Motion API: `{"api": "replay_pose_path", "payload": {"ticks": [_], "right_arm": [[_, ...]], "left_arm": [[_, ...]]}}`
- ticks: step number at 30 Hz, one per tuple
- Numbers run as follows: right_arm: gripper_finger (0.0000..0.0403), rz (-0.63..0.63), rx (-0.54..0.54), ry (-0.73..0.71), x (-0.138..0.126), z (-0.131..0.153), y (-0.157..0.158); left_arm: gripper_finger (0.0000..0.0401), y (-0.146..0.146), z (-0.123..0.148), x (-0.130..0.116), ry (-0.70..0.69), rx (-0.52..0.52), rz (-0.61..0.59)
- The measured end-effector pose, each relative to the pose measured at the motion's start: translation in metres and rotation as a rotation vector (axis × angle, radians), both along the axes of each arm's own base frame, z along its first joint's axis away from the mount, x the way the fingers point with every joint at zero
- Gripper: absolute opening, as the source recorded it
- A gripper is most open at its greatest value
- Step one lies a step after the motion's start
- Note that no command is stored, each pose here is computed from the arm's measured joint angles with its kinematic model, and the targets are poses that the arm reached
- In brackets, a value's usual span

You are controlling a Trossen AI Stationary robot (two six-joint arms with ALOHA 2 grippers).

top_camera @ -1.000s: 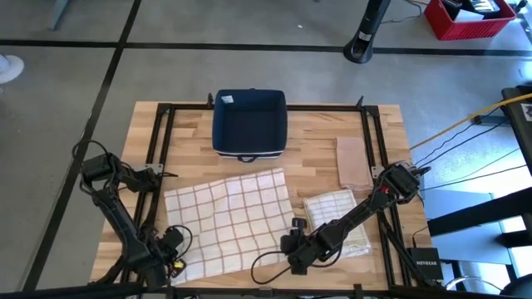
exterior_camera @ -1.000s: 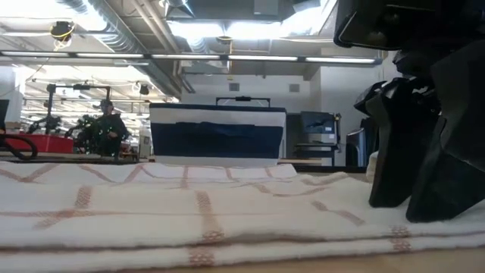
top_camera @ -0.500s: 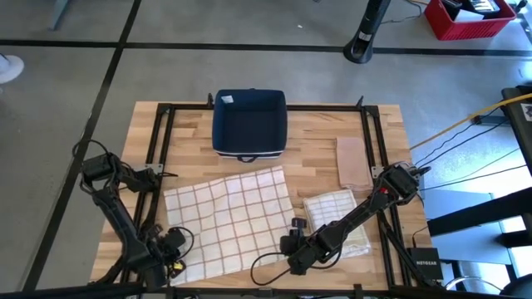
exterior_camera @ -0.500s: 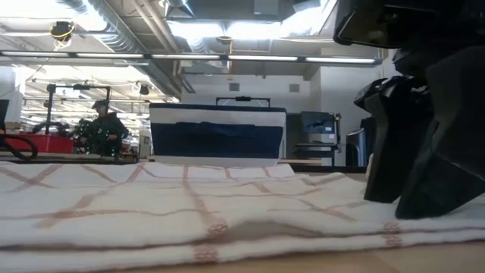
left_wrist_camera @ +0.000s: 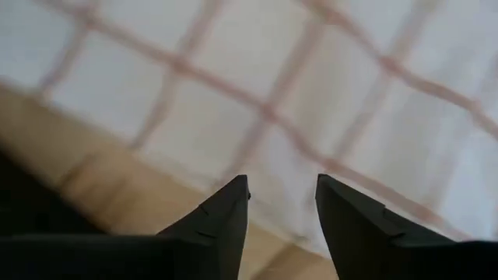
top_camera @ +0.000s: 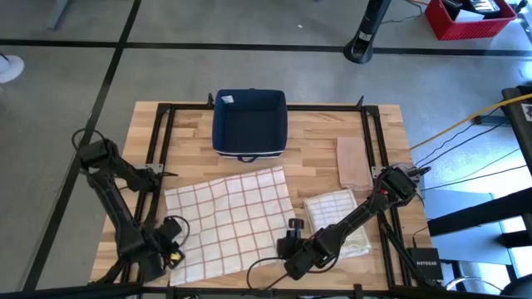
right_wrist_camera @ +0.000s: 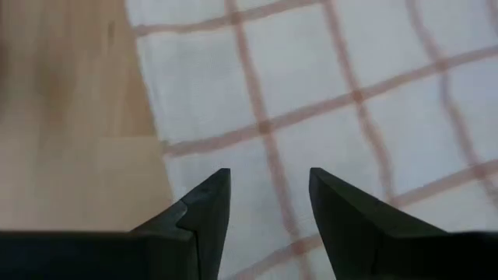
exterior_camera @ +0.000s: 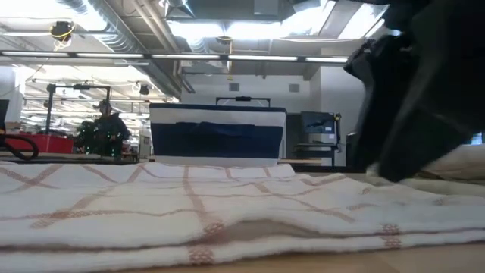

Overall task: Fold towel
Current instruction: Fold the white with brown pattern towel on the table

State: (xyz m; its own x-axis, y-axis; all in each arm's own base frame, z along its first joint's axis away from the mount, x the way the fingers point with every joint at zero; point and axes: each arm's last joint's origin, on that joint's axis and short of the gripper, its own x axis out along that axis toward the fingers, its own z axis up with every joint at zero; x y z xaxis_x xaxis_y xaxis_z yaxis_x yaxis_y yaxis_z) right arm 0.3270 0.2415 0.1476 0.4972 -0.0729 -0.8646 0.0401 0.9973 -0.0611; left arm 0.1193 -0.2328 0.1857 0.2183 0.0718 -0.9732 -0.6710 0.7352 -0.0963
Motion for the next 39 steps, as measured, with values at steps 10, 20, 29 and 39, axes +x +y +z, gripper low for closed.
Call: {"api": "replay_pose_path", "payload": {"ticks": [10, 20, 29, 39], "right_arm": [[0.0179, -0.004, -0.019, -0.031, 0.001, -0.004, -0.001], [0.0179, 0.001, -0.005, -0.044, 0.002, -0.003, 0.0], [0.0179, 0.002, 0.007, -0.038, 0.002, -0.003, 0.001], [0.0179, -0.001, 0.014, -0.042, 0.003, -0.002, 0.0]], "left_arm": [[0.0132, -0.009, -0.011, -0.019, 0.035, 0.0, 0.186], [0.0131, -0.013, -0.018, -0.013, 0.014, -0.008, 0.206], [0.0131, -0.015, -0.021, -0.013, 0.024, -0.004, 0.199], [0.0131, -0.011, -0.018, 0.016, 0.066, -0.081, 0.085]]}}
